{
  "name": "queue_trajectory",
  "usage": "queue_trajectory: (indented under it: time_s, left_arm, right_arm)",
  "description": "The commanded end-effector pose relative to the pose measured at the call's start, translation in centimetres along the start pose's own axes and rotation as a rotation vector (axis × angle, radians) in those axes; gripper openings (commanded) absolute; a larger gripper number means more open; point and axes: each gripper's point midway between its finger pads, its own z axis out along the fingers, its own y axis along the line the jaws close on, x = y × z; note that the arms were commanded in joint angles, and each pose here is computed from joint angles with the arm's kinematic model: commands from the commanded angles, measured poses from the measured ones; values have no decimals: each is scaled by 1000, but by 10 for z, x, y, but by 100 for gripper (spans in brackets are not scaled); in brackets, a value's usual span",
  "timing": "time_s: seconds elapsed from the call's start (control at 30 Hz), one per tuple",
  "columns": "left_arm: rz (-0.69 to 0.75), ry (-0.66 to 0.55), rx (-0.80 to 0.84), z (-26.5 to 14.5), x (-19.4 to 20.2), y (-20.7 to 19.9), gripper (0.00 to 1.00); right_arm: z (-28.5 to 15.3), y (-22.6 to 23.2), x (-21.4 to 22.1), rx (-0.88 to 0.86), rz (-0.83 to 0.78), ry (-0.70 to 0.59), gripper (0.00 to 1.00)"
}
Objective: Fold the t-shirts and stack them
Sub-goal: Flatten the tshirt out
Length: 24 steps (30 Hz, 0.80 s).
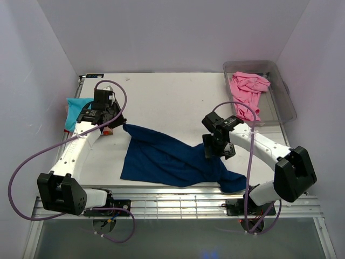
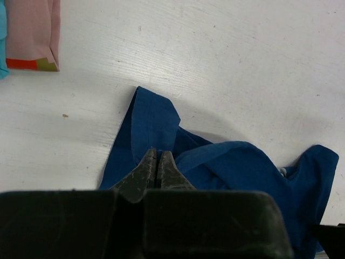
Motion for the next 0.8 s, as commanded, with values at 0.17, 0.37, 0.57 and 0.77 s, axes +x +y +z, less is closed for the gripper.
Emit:
queue_trajectory:
  time_s: [0.17, 0.37, 0.57, 0.77]
  left_arm:
    - [18, -59, 32, -16, -14, -7, 0]
    - [12, -40, 29, -15, -4, -3, 0]
    - [8, -12, 20, -8, 5, 1, 0]
    - [17, -11, 51, -11, 3, -6, 0]
  right_arm:
    - [19, -6, -62, 48, 167, -212, 65]
    - [2, -31, -74, 63, 335, -344, 50]
    - [19, -38, -50, 28, 364, -296, 49]
    - [51, -24, -35, -43, 350, -237, 49]
